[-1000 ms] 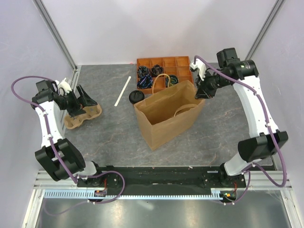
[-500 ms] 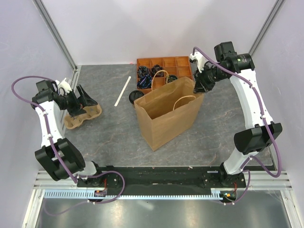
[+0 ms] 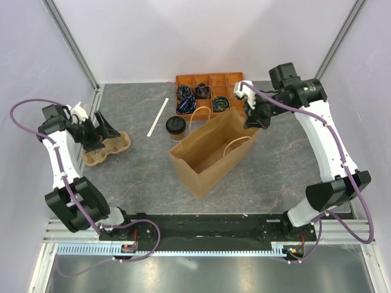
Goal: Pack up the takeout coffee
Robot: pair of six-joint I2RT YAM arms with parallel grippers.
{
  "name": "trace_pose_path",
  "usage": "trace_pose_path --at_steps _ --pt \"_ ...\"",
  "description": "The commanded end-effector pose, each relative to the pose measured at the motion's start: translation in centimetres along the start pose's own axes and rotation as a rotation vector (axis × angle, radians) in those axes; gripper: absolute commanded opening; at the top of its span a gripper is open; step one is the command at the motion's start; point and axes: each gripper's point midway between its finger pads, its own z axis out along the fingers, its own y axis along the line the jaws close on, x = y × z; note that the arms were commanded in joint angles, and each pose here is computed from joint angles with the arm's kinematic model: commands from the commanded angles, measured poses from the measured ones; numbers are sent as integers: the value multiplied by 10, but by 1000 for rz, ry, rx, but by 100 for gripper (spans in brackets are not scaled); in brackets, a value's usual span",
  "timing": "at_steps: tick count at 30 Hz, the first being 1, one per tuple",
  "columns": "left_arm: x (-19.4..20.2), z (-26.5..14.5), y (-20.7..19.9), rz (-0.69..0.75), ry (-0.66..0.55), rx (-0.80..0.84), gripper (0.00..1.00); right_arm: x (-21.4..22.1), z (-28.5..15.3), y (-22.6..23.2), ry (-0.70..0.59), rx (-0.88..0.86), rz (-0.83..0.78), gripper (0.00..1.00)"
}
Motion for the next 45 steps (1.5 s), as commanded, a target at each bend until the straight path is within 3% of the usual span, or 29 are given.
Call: trace_pose_path --at_steps 1,6,14,20,29,36,41,43,45 --pt "-10 -13 28 -10 -61 -100 100 -11 7 28 10 -114 -177 0" --pt "-12 -15 71 -6 -56 -253 100 -26 21 -4 37 -69 -250 0" --pt "-16 -15 154 147 -42 -583 93 -23 26 -15 69 -60 -311 0" --pt "-20 -11 188 137 -76 -666 87 -18 21 -14 82 -51 -361 0" --pt "-20 15 214 93 -52 -670 79 -26 24 -16 34 -12 -364 0" --pt "-18 39 215 42 -45 -588 63 -33 24 -35 40 91 -207 15" --pt "-10 62 218 -10 -8 -528 55 -27 27 -31 42 90 -118 10" --pt "-10 66 217 -18 -6 -509 43 -33 24 -28 10 97 -136 0" --pt "-10 68 213 -20 -12 -483 30 -37 22 -29 -17 114 -155 0"
